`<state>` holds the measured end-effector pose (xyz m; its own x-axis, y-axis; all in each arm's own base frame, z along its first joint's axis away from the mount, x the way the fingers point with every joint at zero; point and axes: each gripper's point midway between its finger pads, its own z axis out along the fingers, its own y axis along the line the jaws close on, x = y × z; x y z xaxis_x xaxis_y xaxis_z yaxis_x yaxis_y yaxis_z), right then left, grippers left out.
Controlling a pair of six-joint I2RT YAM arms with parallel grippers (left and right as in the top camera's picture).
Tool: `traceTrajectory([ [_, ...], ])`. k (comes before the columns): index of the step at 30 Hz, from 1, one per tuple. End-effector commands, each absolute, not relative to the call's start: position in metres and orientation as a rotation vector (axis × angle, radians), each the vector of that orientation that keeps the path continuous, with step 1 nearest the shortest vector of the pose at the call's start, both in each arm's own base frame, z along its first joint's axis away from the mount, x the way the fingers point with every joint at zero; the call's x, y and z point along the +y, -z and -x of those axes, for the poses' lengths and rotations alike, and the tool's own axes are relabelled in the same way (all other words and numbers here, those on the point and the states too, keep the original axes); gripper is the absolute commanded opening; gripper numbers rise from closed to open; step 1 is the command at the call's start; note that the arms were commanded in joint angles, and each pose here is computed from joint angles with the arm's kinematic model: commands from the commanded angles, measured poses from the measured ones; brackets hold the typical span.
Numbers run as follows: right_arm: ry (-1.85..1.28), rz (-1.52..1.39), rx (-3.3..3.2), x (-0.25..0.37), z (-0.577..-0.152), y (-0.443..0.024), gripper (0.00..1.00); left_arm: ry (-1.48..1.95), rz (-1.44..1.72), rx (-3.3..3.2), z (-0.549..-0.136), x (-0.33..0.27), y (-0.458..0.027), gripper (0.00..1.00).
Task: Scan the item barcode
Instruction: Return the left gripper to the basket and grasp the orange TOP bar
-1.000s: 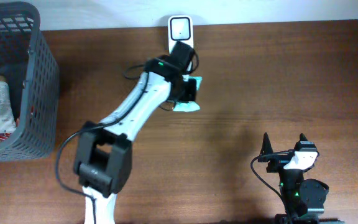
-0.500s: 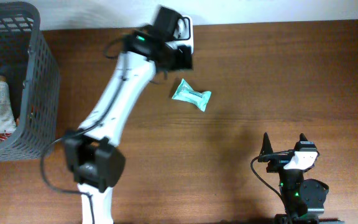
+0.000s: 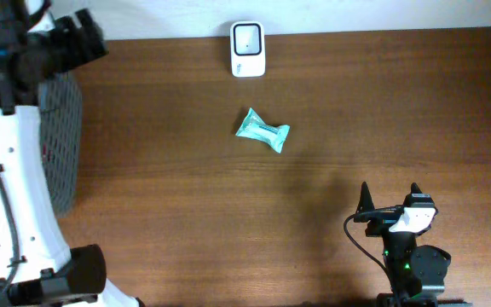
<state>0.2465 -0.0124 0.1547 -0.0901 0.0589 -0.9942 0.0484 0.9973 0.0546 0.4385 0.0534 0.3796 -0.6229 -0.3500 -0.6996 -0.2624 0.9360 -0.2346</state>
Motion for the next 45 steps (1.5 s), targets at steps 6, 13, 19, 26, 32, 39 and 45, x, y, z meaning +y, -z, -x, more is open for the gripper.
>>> traceTrajectory([
  [6,0.003,-0.1,1.665,-0.016,-0.246,-0.151,0.99,-0.02,0.637,2.263,-0.415,0.138,-0.372,0.99],
  [13,0.003,-0.1,1.665,-0.016,-0.246,-0.151,0.99,-0.127,0.754,2.299,-0.406,0.174,-0.349,0.99],
  [19,0.003,-0.1,1.665,-0.016,-0.246,-0.151,0.99,-0.129,0.772,2.35,-0.415,0.179,-0.328,0.99],
  [26,0.003,-0.1,1.665,-0.016,-0.246,-0.151,0.99,-0.258,0.823,2.372,-0.411,0.196,-0.315,0.99],
  [32,0.003,-0.1,1.665,-0.016,-0.246,-0.151,0.99,-0.259,0.848,2.476,-0.412,0.197,-0.272,0.99],
  [39,0.003,-0.1,1.665,-0.016,-0.246,-0.151,0.99,-0.26,1.038,2.516,-0.405,0.231,-0.229,0.99],
  [45,0.003,-0.1,1.665,-0.016,-0.246,-0.151,0.99,-0.218,1.173,2.641,-0.39,0.237,-0.168,0.99],
])
